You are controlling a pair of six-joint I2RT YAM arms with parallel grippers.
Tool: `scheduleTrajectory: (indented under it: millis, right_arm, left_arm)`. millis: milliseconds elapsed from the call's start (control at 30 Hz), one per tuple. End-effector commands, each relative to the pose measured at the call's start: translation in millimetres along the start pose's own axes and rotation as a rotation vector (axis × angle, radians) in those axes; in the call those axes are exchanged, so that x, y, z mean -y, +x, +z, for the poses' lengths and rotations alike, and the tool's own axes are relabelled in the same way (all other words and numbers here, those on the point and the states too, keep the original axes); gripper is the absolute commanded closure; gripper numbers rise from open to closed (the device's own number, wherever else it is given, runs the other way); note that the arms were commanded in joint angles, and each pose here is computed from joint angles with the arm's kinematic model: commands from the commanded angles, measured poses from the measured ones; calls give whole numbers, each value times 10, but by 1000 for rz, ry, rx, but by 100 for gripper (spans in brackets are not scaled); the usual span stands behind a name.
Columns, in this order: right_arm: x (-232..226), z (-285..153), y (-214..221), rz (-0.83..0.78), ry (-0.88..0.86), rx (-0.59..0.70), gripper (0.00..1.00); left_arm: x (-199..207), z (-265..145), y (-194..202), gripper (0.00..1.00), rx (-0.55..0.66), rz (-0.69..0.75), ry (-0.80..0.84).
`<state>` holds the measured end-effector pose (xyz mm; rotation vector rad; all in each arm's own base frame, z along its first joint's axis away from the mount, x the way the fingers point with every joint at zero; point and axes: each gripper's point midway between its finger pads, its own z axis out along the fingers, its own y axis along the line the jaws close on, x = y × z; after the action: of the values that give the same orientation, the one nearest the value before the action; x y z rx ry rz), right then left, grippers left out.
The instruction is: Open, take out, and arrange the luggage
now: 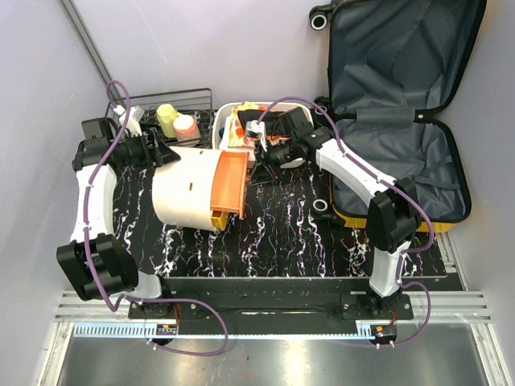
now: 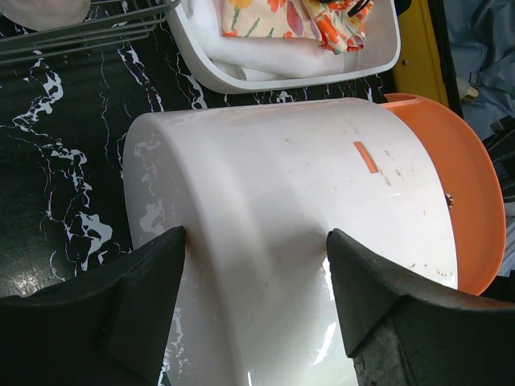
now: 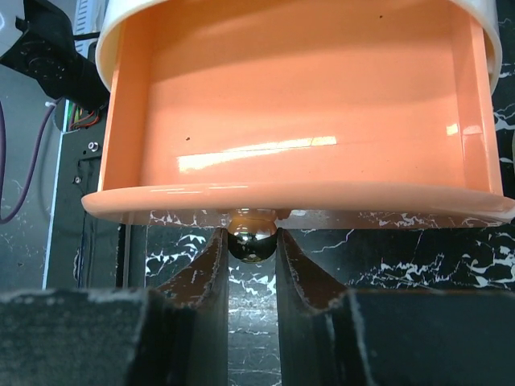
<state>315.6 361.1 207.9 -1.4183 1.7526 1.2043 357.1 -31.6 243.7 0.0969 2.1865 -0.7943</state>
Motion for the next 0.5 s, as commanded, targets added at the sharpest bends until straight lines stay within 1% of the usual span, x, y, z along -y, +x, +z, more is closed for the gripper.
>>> scheduleTrajectory:
  millis: [0,133,167,200,233,267,300,367,467]
  right_arm:
    - [88,-258,184,15,83,-52,100]
    - [83,-325,265,38,87,-69,100]
    - [79,-332,281,38,87,-71,98]
    - [75,-331,292,40,86,-74,91]
    - [68,-328,294,40,81,-73,77]
    - [66,-329,274,44,80,-69,47]
    - [69,-323,263,51,78,-66,36]
    - [132,-341,194,75,105,-61,29]
    - [234,-521,99,80,155,-38,24]
  left_arm:
    - [-234,78,524,28,-183,-83,-87]
    - [-236,69,516,28,-182,-81,-90]
    - [-230,69,537,28,-192,-79,-86]
    - [-231,67,535,28,-193,-77,-87]
    - [-240,75,542,28,-196,-80,-87]
    - [-234,72,534,28,-193,-77,-85]
    - [-231,78,537,28,-195,-81,-81]
    - [-222,78,530,28,-193,-80,-76]
    - [-224,70,524,28,-192,-75,-81]
